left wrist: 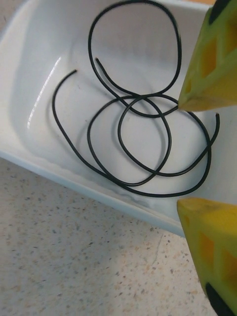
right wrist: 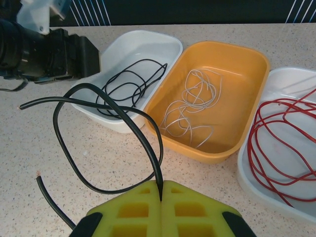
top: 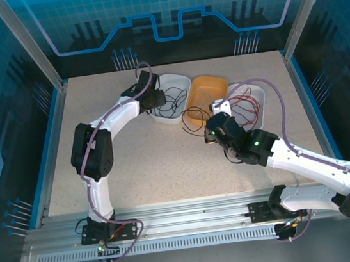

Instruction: Untangle the cables

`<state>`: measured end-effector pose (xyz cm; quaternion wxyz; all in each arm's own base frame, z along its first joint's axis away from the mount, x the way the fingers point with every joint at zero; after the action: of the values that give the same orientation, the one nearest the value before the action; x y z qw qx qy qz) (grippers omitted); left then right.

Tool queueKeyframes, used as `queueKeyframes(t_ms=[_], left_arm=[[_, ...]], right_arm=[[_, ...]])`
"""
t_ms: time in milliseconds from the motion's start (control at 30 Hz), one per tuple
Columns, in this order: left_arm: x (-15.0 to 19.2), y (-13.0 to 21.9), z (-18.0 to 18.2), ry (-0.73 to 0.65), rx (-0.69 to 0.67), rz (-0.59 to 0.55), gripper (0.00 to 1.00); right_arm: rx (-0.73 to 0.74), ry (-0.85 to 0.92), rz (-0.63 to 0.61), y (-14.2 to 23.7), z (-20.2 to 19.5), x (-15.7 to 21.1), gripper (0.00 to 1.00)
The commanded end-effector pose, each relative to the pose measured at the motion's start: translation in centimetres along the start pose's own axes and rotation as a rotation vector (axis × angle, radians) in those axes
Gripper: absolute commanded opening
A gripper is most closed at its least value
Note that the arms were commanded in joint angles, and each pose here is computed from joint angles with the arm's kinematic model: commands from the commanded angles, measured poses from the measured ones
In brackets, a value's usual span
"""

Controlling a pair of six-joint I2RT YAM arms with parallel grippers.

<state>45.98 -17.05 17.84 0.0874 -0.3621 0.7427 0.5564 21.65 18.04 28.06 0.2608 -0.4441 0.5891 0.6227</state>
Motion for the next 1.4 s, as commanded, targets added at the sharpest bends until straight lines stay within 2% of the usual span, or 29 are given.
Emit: queueKeyframes(t_ms=[0,100,167,200,300,500,767,1033,1367], left_arm=[[-2.4,4.5,-0.5,0.035,0.052,-0.105,0.59],[-2.5,6.9,-0.1,0.047,0.066,-0.139,0.76],[-2.3,8.4,0.7,0.063,0.071,-0.161,0.96],[-2.2,9.1,1.1,0.071,0.074,-0.172,0.99],[-1.5,10.8,2.9,0.096,0.064,-0.191,0.99],[0.9,13.1,7.8,0.13,-0.043,-0.211,0.99],[4.6,16.1,12.7,0.162,-0.088,-0.276,0.99],[7.1,19.2,15.9,0.197,-0.059,-0.374,0.99],[10.4,21.4,18.7,0.222,0.029,-0.448,0.99]], right_arm=[[-0.006,-0.016,-0.032,0.2,0.2,-1.6,0.0],[-0.005,-0.006,-0.026,-0.1,0.4,-2.0,0.0],[-0.006,0.001,-0.022,-0.5,0.7,-2.4,0.0],[-0.01,0.004,-0.021,-0.6,0.7,-2.6,0.0],[-0.026,0.011,-0.01,-1.2,1.3,-3.1,0.0],[-0.05,0.018,0.013,-2.5,2.3,-3.5,0.0],[-0.081,0.02,0.04,-3.8,3.4,-3.4,0.0],[-0.118,0.048,0.07,-5.4,4.8,-4.2,0.0],[-0.151,0.033,0.102,-8.2,5.9,-5.0,0.0]])
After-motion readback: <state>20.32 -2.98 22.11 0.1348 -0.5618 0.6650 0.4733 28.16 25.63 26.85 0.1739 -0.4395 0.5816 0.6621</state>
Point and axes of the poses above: each hand's point on the last joint's axis, 136 mm out from that joint toward the fingers, its own y axis back along the fingers, its own z axis along the line the jaws close on, x = y × z, the point moved 7 cm from there along y, back along the fingers, and after that the axes turned 14 degrees about y, right-handed, at the moved point
